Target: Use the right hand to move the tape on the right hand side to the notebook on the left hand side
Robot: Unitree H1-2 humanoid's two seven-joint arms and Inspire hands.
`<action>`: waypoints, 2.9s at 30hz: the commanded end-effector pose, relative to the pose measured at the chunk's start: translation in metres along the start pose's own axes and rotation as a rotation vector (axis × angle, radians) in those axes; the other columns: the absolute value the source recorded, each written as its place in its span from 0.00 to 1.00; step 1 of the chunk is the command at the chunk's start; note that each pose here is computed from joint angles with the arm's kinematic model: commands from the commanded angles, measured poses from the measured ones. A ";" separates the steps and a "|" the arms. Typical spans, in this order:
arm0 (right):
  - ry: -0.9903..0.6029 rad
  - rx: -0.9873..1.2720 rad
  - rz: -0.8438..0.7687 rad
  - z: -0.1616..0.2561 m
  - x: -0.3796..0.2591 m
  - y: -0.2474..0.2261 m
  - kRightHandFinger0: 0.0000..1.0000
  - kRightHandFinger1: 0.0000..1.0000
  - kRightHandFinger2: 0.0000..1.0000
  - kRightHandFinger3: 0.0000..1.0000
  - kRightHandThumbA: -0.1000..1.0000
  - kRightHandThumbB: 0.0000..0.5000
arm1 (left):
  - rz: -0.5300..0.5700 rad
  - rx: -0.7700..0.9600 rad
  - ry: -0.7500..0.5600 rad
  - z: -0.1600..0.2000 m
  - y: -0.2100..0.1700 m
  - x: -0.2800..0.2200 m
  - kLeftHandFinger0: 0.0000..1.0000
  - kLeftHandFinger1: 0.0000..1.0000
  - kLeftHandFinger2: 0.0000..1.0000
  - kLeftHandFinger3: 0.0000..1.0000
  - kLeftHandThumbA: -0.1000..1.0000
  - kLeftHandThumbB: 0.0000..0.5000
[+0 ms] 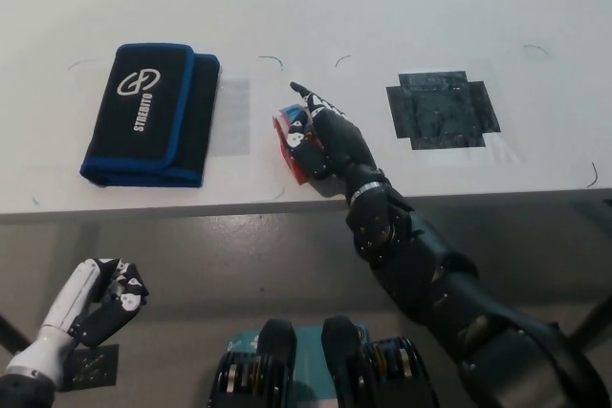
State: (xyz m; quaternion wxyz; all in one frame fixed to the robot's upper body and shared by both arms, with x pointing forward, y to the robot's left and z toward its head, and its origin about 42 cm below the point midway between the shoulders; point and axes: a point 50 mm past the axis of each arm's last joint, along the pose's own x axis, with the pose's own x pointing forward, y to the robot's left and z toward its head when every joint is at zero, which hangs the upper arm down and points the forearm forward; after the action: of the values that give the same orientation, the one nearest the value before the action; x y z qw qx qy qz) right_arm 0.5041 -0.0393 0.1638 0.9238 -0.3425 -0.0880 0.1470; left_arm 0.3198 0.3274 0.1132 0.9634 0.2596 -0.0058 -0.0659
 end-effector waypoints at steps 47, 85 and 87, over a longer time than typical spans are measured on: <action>-0.091 -0.021 0.048 0.043 0.010 0.021 1.00 1.00 1.00 1.00 0.77 1.00 | 0.006 0.026 -0.057 0.015 0.013 0.005 0.07 0.15 0.30 0.41 0.00 0.63; -0.247 -0.100 -0.133 0.029 -0.020 -0.082 1.00 1.00 1.00 1.00 0.78 1.00 | 0.013 0.019 -0.044 0.008 0.012 0.004 0.08 0.15 0.29 0.40 0.00 0.64; -0.249 -0.096 -0.139 0.024 -0.030 -0.085 1.00 1.00 1.00 1.00 0.79 1.00 | 0.008 0.023 -0.046 0.008 0.012 0.003 0.08 0.16 0.29 0.39 0.00 0.63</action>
State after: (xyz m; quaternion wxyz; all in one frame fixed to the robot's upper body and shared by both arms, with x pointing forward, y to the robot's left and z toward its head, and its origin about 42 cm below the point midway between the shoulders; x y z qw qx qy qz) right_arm 0.4906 -0.0871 0.2200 0.9007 -0.3550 -0.2177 0.1234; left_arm 0.3220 0.3273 0.1155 0.9635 0.2594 -0.0095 -0.0659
